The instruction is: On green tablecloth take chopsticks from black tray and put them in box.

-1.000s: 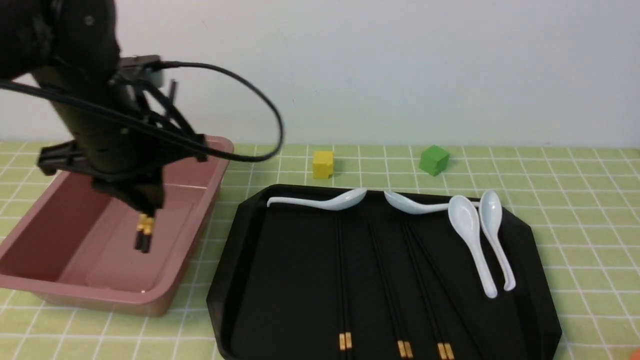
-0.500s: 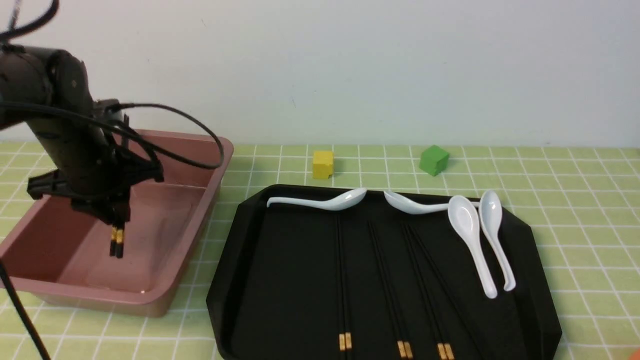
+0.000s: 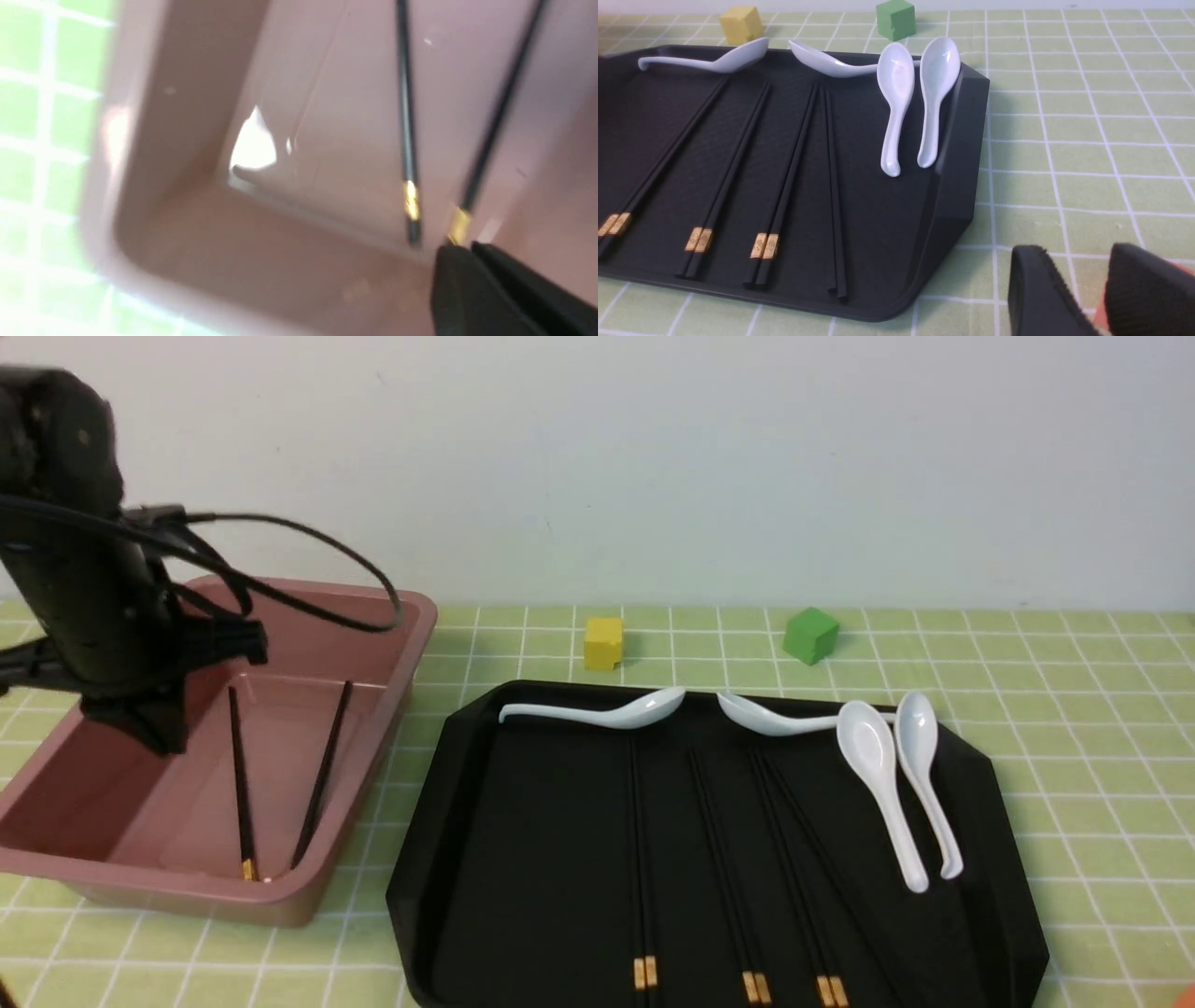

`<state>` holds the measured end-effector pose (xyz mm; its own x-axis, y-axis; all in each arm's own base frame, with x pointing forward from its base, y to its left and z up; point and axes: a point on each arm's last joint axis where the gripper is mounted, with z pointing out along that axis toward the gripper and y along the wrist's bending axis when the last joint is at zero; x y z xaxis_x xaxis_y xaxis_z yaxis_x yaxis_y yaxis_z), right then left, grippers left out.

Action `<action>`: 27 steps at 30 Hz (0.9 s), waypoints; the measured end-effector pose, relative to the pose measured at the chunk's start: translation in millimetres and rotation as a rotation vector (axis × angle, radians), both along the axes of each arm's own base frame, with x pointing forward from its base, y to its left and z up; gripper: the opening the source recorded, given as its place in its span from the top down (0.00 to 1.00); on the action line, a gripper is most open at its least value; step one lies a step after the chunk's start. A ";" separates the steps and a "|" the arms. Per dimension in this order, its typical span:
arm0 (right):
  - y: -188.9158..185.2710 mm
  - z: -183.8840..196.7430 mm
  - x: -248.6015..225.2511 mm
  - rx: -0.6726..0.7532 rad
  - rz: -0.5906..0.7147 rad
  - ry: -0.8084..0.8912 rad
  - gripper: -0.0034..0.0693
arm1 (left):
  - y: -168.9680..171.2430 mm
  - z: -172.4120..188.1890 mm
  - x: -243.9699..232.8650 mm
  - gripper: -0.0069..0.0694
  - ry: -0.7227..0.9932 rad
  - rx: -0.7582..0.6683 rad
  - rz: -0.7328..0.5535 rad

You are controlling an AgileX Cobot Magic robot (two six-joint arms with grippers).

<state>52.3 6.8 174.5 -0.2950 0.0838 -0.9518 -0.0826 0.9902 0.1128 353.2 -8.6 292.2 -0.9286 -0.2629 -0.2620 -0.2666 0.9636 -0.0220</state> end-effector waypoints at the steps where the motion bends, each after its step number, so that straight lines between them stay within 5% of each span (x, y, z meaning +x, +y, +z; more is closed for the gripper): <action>1: 0.0 0.0 0.0 0.000 0.000 0.000 0.62 | 0.0 15.9 -9.8 0.93 -0.034 -0.006 0.001; 6: 0.0 0.0 0.0 0.000 0.000 0.000 0.62 | -0.5 69.9 -76.7 0.93 -0.213 -0.050 0.000; 10: 0.0 0.0 0.0 0.000 0.000 0.000 0.62 | -1.0 77.9 -136.6 0.93 -0.355 -0.091 -0.003; 17: 0.0 0.0 0.0 0.000 0.000 0.000 0.62 | -6.3 25.1 -253.4 0.93 -0.686 -0.211 -0.058; 27: 0.0 0.0 0.0 0.000 0.000 0.000 0.62 | -2.0 -21.1 -297.1 0.93 -1.033 -0.221 -0.045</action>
<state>52.3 6.8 174.5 -0.2950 0.0838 -0.9518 -0.0826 0.9902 0.1128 56.0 -10.6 271.1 -0.2920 -0.3717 -0.8812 0.0177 0.9191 -0.3936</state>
